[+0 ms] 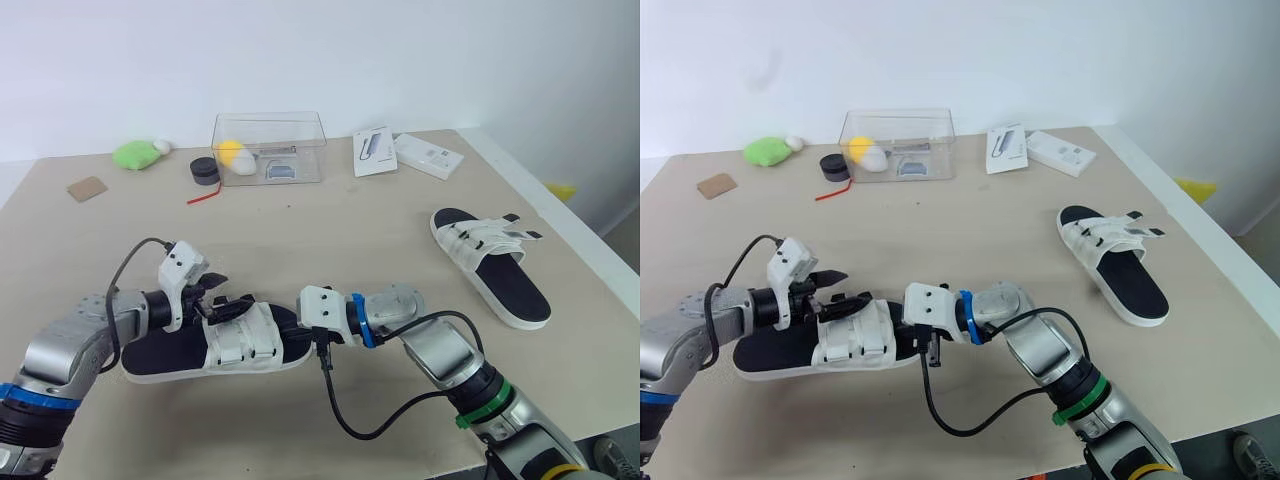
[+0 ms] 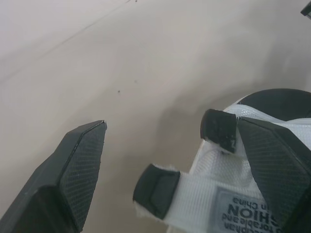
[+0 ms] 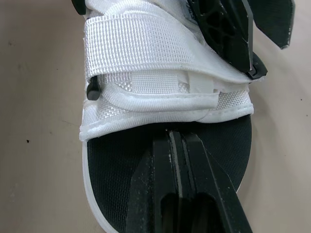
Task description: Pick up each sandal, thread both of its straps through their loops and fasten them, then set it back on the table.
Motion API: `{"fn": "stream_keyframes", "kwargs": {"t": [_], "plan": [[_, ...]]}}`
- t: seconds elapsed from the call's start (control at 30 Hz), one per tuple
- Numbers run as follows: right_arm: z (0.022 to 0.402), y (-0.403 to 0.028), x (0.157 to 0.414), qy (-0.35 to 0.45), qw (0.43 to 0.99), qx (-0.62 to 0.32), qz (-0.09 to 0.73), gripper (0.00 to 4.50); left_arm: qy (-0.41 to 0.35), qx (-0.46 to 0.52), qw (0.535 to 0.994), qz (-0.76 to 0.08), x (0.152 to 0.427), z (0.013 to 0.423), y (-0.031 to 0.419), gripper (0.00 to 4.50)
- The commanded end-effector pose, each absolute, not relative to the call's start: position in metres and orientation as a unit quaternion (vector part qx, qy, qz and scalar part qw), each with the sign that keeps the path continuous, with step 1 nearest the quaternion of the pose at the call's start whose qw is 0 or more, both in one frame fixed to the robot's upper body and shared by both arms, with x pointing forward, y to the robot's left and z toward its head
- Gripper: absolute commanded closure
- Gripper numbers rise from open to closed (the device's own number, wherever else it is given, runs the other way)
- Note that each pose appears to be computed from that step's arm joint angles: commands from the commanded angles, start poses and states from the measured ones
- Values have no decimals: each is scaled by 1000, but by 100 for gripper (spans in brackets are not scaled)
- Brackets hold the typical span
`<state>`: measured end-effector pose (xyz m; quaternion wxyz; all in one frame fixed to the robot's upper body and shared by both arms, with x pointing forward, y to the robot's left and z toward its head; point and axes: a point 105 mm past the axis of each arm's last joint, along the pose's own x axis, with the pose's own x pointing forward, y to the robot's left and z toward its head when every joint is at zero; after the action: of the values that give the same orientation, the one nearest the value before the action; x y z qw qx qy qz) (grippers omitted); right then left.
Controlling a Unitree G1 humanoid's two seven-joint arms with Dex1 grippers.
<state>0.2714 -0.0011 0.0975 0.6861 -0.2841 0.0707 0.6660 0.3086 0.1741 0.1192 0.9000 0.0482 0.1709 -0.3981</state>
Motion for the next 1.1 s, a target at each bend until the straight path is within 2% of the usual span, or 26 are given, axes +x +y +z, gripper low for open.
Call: {"fn": "stream_keyframes", "kwargs": {"t": [0.03, 0.1, 0.17, 0.23, 0.3, 0.37, 0.47, 0.77, 0.87, 1.1], "plan": [[71, -8, 270, 125, 680, -291, 662, 450, 70, 71, 914, -393, 321, 164, 186, 10], [71, -9, 270, 124, 681, -291, 661, 450, -7, 134, 912, -388, 323, 189, 197, 10], [71, -10, 271, 124, 682, -289, 660, 450, -79, 237, 883, -397, 313, 204, 208, 10], [71, -11, 271, 124, 683, -287, 660, 450, -114, 313, 856, -395, 306, 207, 218, 10], [81, -12, 276, 115, 698, -261, 657, 450, -167, 401, 814, -385, 294, 211, 225, 10], [93, -14, 277, 104, 706, -232, 661, 450, -220, 481, 751, -395, 278, 210, 224, 10], [104, -22, 279, 92, 719, -199, 660, 450, -224, 526, 696, -434, 263, 187, 227, 10], [144, -62, 287, 76, 758, -85, 642, 450, -240, 558, 636, -476, 241, 163, 233, 10], [165, -75, 292, 56, 770, -68, 632, 357, -247, 551, 618, -504, 232, 155, 224, 0], [212, -83, 284, 2, 769, -91, 633, 24, -273, 497, 628, -533, 223, 150, 193, 0]]}}
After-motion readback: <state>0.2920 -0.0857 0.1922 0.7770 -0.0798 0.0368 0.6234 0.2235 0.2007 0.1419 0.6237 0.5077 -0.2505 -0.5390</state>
